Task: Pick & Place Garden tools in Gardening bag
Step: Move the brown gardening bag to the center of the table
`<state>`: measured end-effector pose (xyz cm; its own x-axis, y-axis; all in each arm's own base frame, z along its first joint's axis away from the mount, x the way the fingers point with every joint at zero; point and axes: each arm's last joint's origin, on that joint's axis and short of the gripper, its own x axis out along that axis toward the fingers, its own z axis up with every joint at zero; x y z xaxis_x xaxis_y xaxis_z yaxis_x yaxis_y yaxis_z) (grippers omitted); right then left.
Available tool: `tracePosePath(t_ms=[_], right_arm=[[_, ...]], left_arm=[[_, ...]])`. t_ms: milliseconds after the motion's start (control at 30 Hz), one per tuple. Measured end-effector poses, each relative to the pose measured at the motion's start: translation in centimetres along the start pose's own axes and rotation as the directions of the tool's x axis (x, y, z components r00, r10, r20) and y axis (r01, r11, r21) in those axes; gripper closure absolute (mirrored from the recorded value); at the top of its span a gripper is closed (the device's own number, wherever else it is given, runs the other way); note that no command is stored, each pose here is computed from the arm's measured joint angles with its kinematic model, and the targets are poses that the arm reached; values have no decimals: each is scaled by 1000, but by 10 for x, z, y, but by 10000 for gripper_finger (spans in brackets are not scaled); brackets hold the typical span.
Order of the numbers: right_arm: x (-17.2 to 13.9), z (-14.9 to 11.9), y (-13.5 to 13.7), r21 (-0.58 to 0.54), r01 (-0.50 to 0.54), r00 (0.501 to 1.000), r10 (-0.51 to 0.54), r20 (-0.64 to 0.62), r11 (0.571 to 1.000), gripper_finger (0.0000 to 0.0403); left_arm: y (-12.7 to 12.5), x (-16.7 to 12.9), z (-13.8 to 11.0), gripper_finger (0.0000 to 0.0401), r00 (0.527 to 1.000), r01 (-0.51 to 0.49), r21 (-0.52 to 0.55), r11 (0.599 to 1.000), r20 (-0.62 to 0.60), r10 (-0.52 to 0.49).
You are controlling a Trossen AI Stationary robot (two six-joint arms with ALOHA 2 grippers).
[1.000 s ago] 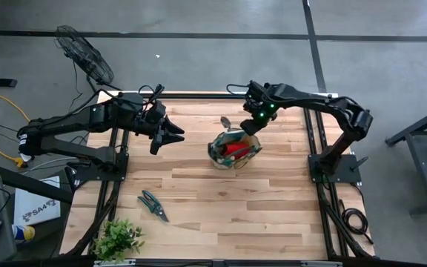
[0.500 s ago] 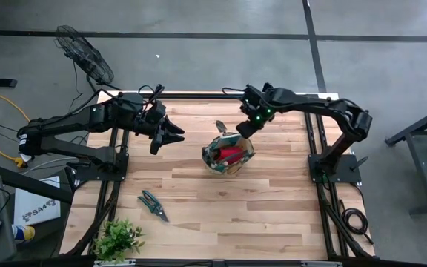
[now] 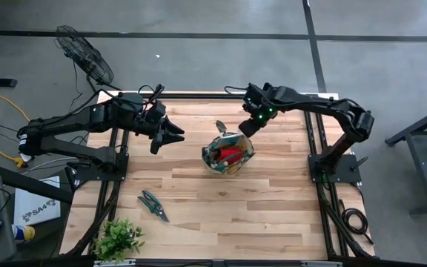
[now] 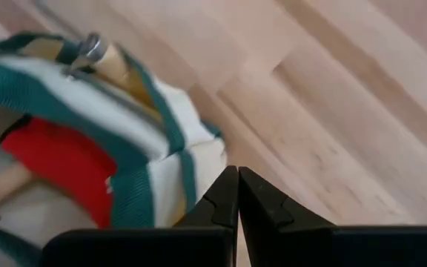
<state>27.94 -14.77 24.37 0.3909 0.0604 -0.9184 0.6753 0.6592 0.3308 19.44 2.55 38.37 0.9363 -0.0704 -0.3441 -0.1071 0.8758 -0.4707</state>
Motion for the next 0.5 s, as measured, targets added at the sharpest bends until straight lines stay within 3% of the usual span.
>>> tracePosePath(t_ms=[500], right_arm=[[8,-30,31,-55,-10,982,0,-189,998,401]], left_arm=[[0,0,0,249,1000,0,-2,1000,0,0]])
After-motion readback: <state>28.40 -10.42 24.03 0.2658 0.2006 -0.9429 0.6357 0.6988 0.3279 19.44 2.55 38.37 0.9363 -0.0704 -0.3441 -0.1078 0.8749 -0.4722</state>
